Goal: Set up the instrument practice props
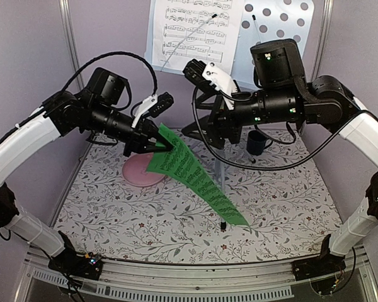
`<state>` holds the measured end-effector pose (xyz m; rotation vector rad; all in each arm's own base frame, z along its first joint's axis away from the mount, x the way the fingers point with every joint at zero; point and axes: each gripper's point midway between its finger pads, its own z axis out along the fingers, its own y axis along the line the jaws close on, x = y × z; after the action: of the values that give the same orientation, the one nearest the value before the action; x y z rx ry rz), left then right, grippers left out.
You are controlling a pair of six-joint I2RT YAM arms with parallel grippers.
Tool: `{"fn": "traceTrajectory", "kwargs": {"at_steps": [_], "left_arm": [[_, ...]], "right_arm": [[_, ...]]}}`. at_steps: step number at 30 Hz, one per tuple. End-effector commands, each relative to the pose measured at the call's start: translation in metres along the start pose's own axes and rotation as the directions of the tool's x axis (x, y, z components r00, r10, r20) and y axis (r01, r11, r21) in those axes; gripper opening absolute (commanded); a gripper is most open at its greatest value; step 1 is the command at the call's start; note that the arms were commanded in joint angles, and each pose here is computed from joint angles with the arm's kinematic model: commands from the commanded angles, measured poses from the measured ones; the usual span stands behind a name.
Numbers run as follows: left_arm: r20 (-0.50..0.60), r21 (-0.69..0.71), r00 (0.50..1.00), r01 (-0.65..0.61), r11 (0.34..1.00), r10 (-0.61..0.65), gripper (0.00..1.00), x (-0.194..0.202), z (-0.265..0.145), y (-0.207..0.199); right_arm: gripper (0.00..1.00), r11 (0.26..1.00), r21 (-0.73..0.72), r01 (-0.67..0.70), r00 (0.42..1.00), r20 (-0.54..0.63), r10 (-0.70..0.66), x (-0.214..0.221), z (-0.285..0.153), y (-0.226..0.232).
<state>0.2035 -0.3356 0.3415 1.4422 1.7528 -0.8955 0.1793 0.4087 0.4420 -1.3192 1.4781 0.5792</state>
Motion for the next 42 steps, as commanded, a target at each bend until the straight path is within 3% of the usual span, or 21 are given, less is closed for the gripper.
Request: {"fn": "traceTrajectory", "kwargs": {"at_steps": [1,9,13,22,27,29,32,34,37,42], "left_arm": [[-0.004,0.003,1.000,0.003,1.000,-0.003,0.00,-0.005,-0.001,-0.003],[-0.024,-0.014,0.999,0.021,1.000,-0.021,0.00,-0.003,0.004,0.004],[-0.011,-0.025,1.000,0.010,1.000,-0.010,0.00,-0.007,0.002,0.005],[0.033,-0.050,0.999,-0.004,0.999,0.006,0.00,-0.016,-0.004,0.006],[0.066,-0.080,0.997,-0.025,0.997,0.030,0.00,-0.020,-0.010,0.007],[0.098,-0.119,0.994,-0.039,0.992,0.051,0.11,-0.025,-0.015,0.011],[0.169,-0.217,0.982,-0.045,0.975,0.083,0.46,-0.032,-0.031,0.019],[0.235,-0.278,0.966,-0.038,0.960,0.107,0.64,-0.034,-0.044,0.025],[0.372,-0.346,0.912,-0.040,0.937,0.176,0.75,-0.042,-0.074,0.022],[0.514,-0.385,0.816,-0.056,0.921,0.264,0.80,-0.043,-0.097,0.009]], "right_arm": [[0.75,0.997,-0.061,-0.040,0.996,-0.080,0.035,0.020,0.020,0.018],[0.72,0.997,-0.058,-0.057,0.989,-0.139,0.048,0.034,0.033,0.026],[0.66,0.999,-0.022,-0.049,0.980,-0.193,0.044,0.050,0.041,0.022],[0.32,0.999,0.042,-0.033,0.966,-0.256,0.042,0.071,0.050,0.014],[0.02,0.996,0.082,-0.022,0.965,-0.259,0.043,0.072,0.049,0.006],[0.00,0.995,0.100,-0.019,0.968,-0.248,0.044,0.069,0.046,0.003],[0.00,0.992,0.122,-0.035,0.983,-0.172,0.056,0.052,0.033,-0.005],[0.00,0.990,0.128,-0.062,0.994,-0.087,0.074,0.036,0.019,-0.013],[0.00,0.984,0.138,-0.109,0.991,0.092,0.096,0.004,-0.011,-0.028],[0.00,0.976,0.134,-0.175,0.923,0.366,0.115,-0.026,-0.070,-0.045]]}}
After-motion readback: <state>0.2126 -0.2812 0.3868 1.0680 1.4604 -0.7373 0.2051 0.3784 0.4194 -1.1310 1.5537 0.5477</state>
